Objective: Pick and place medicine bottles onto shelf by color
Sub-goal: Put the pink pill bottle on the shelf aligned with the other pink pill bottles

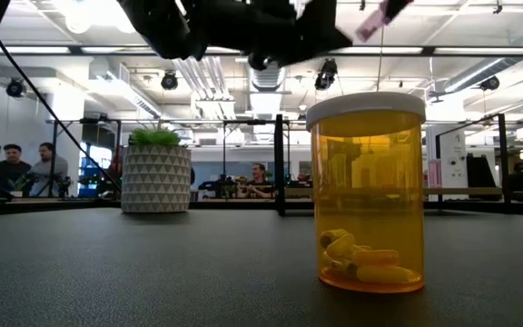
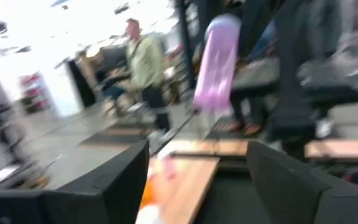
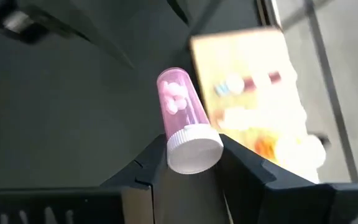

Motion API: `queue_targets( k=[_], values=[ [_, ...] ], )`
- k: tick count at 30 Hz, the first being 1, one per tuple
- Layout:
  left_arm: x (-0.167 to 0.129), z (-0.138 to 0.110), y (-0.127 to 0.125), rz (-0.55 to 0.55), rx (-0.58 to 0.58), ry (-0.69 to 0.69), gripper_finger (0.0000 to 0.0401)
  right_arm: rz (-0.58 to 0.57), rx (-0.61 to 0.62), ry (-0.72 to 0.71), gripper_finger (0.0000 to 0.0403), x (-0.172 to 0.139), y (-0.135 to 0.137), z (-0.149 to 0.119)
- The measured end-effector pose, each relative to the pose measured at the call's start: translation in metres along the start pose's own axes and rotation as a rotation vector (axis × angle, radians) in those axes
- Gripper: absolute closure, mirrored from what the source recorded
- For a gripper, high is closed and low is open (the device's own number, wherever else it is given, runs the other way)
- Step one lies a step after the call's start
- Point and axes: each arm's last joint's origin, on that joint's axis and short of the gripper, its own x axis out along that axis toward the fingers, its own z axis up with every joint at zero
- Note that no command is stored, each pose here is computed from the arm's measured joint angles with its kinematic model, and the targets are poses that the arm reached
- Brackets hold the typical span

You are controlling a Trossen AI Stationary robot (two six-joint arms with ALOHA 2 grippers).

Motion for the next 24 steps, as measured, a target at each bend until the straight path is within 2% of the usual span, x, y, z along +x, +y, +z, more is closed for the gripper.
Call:
queue_targets(
  k=[3,6,11,18,24],
  values=[
    [0.000,-0.007,0.001,0.052,0.016,0.081,0.0135,-0.043,0.063,0.075,0.0293,0.004,-0.007,-0.004],
    [-0.001,-0.015,-0.001,0.043,-0.024,0.149,0.0130,-0.090,0.128,0.158,0.0292,0.011,-0.016,-0.007],
    [-0.003,-0.024,-0.002,0.036,-0.063,0.232,0.0129,-0.124,0.240,0.213,0.0291,0.026,-0.037,-0.005],
    [-0.005,-0.029,-0.003,0.033,-0.071,0.263,0.0129,-0.186,0.419,0.308,0.0292,0.046,-0.072,-0.017],
    [-0.006,-0.030,-0.003,0.032,-0.070,0.264,0.0129,-0.153,0.593,0.451,0.0292,0.075,-0.096,-0.040]
  ],
)
